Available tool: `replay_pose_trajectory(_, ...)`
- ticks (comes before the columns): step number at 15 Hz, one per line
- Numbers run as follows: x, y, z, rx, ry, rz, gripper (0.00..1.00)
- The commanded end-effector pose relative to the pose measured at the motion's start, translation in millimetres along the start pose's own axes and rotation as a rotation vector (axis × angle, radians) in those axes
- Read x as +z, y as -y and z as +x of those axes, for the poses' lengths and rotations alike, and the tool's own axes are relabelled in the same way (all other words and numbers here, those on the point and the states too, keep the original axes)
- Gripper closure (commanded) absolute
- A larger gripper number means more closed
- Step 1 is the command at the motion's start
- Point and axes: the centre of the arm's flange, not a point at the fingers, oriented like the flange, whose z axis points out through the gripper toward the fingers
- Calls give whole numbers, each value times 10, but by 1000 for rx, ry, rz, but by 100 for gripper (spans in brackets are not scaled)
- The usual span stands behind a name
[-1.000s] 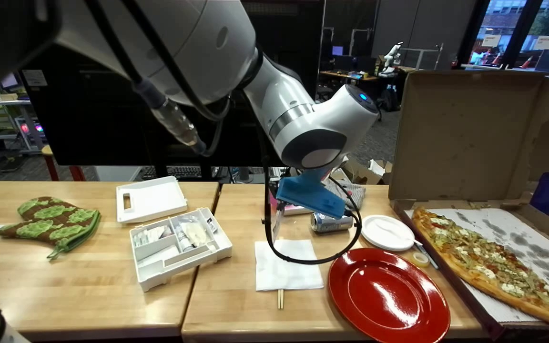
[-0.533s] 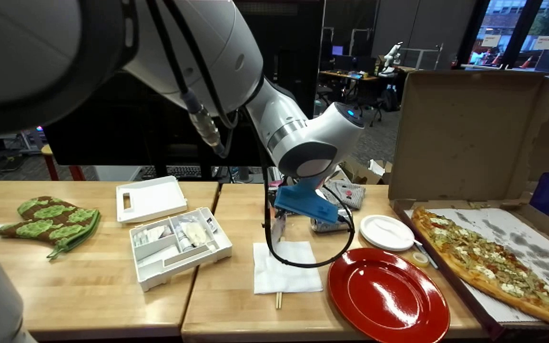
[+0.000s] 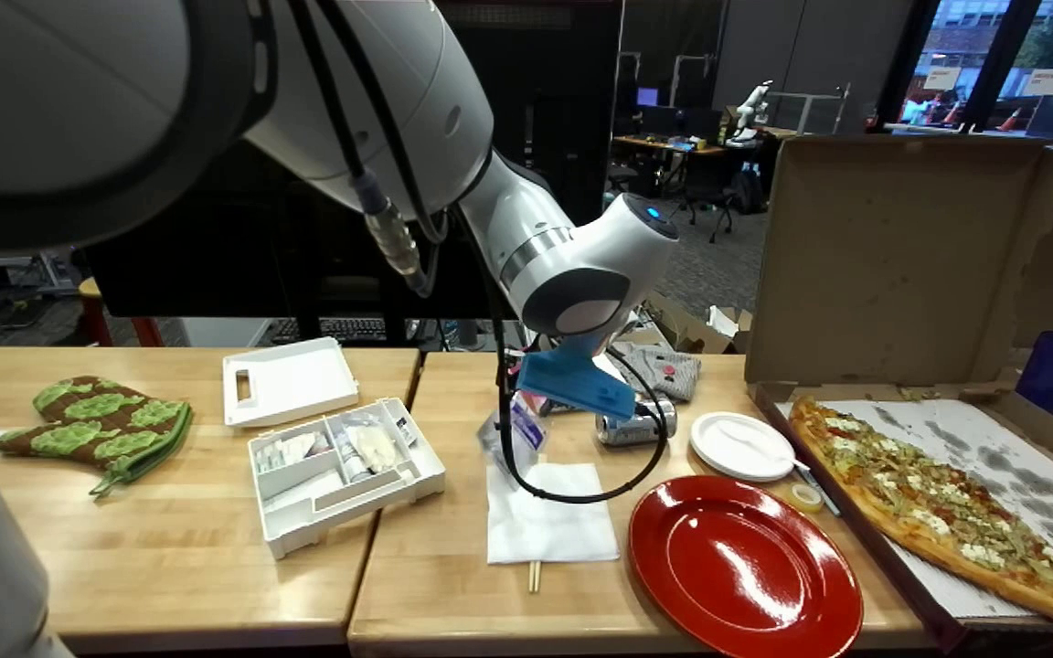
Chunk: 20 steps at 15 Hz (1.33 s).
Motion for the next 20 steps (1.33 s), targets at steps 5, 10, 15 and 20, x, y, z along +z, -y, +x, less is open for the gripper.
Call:
replay_pose_trajectory(5, -85, 673, -46, -145, -18, -52, 0)
replay_pose_trajectory(10, 151, 1341, -186, -343, 95, -42, 0)
replay_pose_trajectory(15, 416, 1918, -397, -565, 233, -93, 0)
replay_pose_trajectory(20, 601, 2279, -525, -731, 309, -155, 0)
